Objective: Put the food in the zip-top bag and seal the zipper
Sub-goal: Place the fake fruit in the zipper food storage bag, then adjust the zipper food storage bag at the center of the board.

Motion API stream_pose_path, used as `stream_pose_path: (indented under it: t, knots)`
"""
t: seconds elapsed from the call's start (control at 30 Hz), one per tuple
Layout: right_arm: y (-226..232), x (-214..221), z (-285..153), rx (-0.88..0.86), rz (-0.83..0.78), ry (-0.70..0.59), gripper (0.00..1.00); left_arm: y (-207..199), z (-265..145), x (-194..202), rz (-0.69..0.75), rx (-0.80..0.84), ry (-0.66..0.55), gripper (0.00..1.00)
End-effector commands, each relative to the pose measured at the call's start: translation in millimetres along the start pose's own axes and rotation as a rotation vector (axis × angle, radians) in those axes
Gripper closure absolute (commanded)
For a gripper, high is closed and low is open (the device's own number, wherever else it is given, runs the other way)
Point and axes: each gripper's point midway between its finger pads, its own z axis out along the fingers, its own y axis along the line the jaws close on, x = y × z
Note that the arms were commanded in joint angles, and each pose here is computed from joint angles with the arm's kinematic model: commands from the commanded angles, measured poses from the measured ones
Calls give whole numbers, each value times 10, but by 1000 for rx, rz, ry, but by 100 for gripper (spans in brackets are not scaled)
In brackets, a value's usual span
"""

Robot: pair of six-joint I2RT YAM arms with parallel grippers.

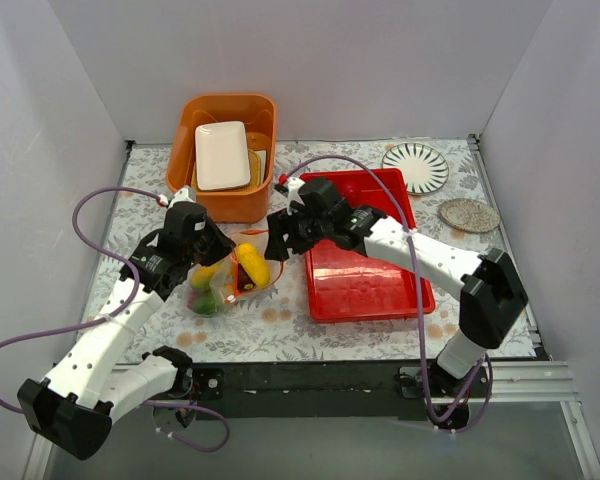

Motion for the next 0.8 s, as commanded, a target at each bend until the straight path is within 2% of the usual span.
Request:
stream_pose_path:
  t: [0.0,0.17,0.37,0.47,0.5,0.53,0.57,0.6,0.77]
  knots:
    - [-207,-33,-269,133,49,-123,24,-29,-134,-163,-3,1,-63,99]
    - [-221,165,-206,102,65,-73,28,-69,-123,-171,-4,14,-60,98]
    - [-130,253,106,-4,99,-8,34,-82,-110,-140,-11,26,-50,99]
    - [-153,288,280,-14,120,42,43,-83,-121,-135,-15,31,-50,99]
    - [-186,332,347,-9,127,65,48,-80,-129,-133,-14,29,-49,99]
    - [-167,320,352,-15,127,68,82,-84,-137,-145,-16,29,-52,98]
    - [-153,315,357,-27,127,66,95,-75,-144,-150,-15,26,-56,99]
    - [-125,263,324,-33,119,50,99,-61,-155,-151,-15,20,-57,99]
    - [119,-87,40,-80,60,-46,99,-80,-232,-275,-9,13,-102,99]
